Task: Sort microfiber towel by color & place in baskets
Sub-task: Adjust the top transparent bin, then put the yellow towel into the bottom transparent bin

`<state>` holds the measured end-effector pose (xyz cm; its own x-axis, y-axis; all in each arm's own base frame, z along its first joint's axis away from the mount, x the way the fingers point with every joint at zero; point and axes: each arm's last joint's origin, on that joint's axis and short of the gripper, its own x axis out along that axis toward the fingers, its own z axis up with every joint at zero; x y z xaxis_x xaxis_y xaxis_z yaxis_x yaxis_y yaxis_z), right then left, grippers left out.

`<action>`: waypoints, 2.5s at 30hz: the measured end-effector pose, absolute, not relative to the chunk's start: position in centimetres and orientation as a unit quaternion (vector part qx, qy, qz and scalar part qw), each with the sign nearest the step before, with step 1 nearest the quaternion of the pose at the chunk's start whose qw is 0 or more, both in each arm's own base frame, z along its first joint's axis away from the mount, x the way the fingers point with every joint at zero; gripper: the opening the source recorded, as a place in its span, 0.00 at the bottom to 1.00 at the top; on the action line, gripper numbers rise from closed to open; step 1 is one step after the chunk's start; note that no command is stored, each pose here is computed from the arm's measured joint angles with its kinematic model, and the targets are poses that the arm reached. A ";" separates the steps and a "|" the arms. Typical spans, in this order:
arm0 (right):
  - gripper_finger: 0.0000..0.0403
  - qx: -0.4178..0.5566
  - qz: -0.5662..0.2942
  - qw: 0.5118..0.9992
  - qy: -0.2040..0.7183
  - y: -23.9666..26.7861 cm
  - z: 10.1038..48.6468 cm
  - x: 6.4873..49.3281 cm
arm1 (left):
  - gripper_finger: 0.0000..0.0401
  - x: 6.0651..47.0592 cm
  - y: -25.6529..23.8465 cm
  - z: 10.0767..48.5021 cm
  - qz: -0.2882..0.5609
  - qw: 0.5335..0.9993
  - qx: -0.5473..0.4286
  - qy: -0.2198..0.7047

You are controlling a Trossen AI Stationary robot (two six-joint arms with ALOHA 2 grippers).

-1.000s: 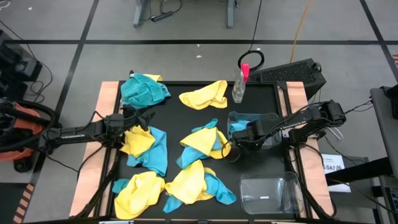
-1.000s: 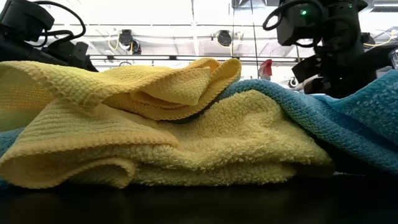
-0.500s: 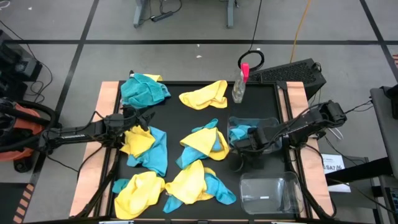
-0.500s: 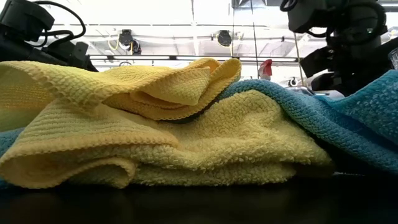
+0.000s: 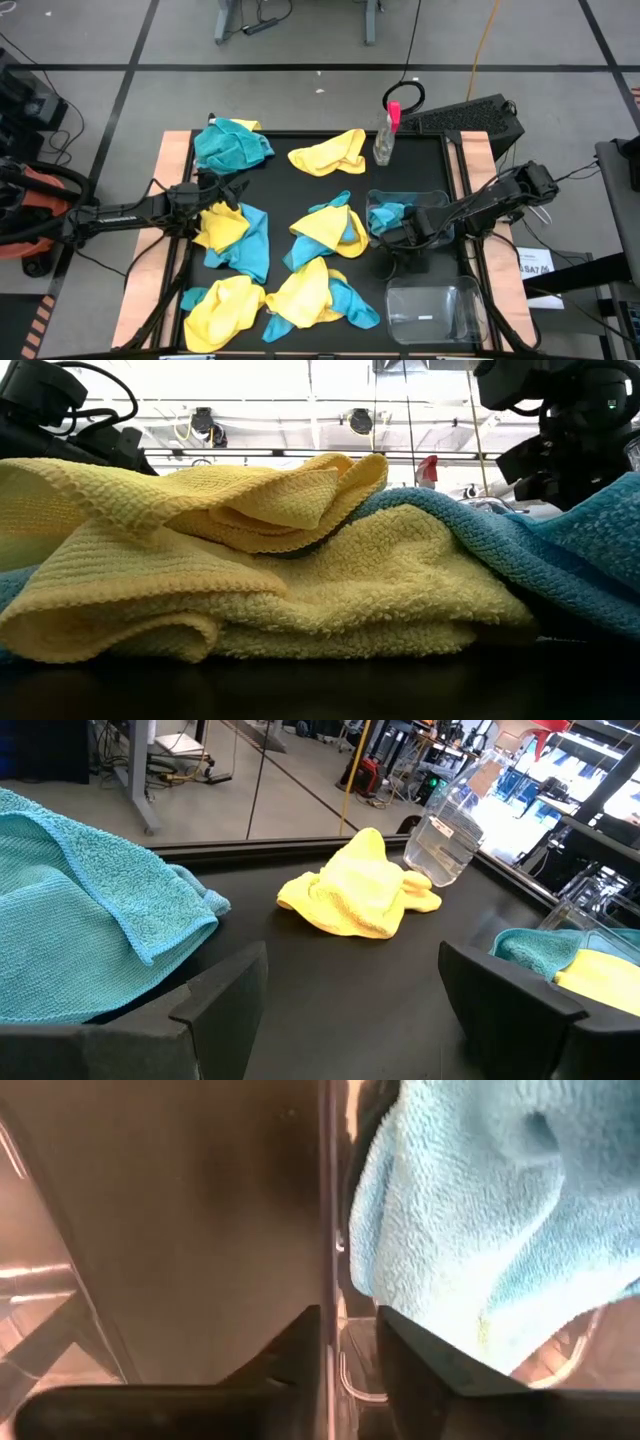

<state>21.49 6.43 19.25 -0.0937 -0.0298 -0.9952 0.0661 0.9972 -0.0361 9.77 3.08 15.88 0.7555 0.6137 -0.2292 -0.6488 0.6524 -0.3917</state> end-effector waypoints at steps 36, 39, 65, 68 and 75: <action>0.62 -0.105 -0.120 0.921 0.355 -4.1 31.8 30.7 | 0.75 9.8 3.1 15.9 0.347 0.908 -0.230 0.038; 0.62 -0.094 -0.153 0.921 0.345 -6.7 30.5 32.3 | 0.75 9.8 3.1 15.9 0.348 0.908 -0.230 0.038; 0.62 0.148 -0.271 0.831 0.463 -17.6 13.2 36.2 | 0.75 9.8 3.1 15.9 0.347 0.908 -0.230 0.038; 0.59 0.157 -0.270 0.828 0.466 -17.8 12.5 36.3 | 0.75 9.8 3.1 15.9 0.348 0.908 -0.230 0.038; 0.24 0.160 -0.231 0.832 0.479 -17.7 11.8 36.4 | 0.75 9.8 3.1 15.9 0.348 0.908 -0.230 0.038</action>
<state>36.44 -17.70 11.76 0.4349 -0.2302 -0.8706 0.5375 0.8420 0.0458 9.77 3.08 15.88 0.7555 0.6138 -0.2290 -0.6488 0.6525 -0.3915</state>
